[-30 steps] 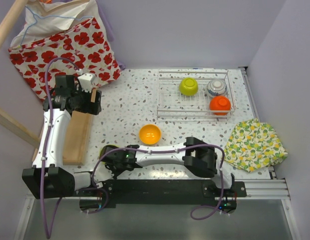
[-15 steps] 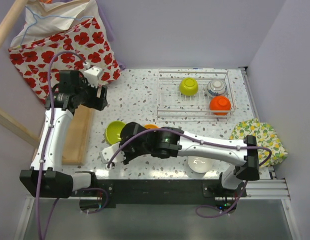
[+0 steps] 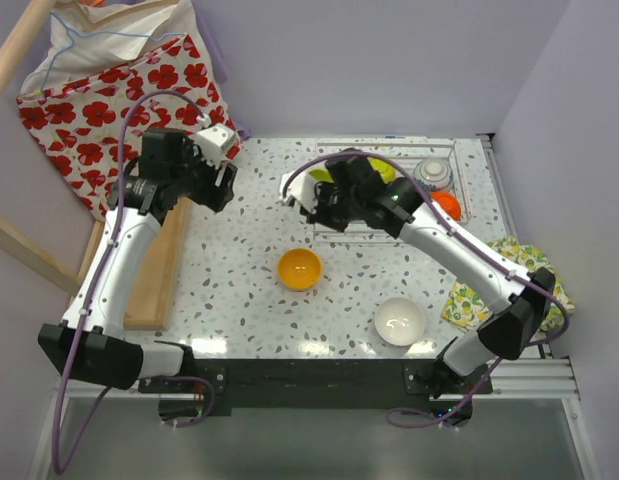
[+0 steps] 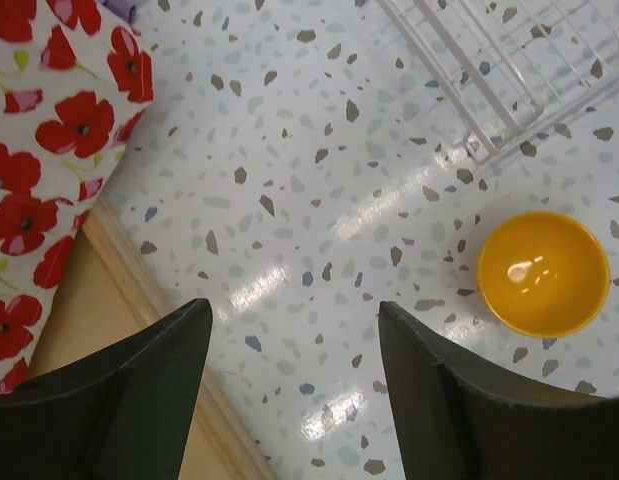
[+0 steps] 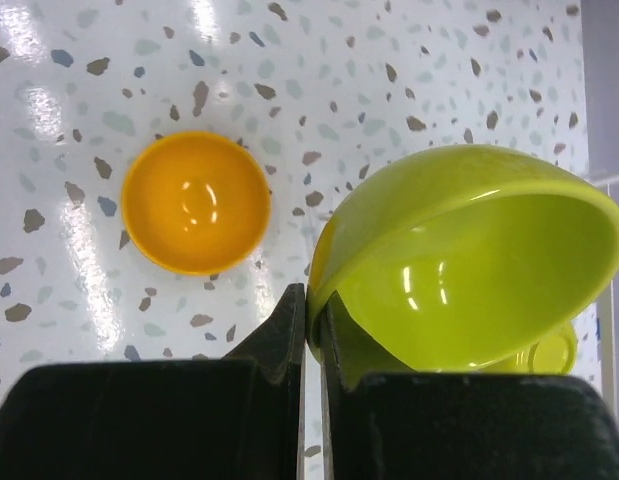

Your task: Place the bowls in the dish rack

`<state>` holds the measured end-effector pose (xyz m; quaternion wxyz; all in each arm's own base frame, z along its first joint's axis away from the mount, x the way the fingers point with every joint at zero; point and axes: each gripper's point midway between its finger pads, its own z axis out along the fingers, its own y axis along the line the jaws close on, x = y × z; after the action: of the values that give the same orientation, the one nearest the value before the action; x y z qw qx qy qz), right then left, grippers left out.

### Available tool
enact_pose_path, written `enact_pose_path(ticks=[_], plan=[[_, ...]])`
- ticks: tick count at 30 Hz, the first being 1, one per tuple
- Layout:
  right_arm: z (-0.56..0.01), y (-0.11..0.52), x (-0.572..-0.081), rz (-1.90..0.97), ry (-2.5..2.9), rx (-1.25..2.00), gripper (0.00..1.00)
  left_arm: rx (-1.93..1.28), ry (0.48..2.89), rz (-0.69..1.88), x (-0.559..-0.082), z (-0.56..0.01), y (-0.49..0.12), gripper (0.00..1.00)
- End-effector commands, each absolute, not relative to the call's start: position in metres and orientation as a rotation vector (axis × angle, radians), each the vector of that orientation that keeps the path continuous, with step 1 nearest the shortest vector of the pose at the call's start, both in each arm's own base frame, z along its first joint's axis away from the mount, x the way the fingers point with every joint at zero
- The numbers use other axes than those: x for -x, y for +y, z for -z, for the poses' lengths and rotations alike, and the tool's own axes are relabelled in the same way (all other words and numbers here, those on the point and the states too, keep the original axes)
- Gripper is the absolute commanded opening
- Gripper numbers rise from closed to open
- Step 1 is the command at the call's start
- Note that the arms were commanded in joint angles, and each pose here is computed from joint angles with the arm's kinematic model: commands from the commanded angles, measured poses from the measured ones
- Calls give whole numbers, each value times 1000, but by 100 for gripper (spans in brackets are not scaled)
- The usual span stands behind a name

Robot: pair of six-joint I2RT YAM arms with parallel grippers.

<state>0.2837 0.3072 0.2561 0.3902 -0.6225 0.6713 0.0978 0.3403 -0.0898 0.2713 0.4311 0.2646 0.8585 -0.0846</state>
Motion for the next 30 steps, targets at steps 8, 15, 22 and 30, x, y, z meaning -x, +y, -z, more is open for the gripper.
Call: enact_pose_path(ticks=[8,15,22,30], plan=[[-323,250,-378,-1091,1847,821,0,-942,1926,311,-421,-299,-191,69],[-308,240,-434,-1512,1809,515,0,-903,1961,263,-462,-282,-212,50],[-287,225,-470,-1661,1796,357,0,-966,1867,272,-480,-279,-258,0],[-239,211,-501,-1671,1891,276,0,-994,1814,297,-505,-247,-302,0]])
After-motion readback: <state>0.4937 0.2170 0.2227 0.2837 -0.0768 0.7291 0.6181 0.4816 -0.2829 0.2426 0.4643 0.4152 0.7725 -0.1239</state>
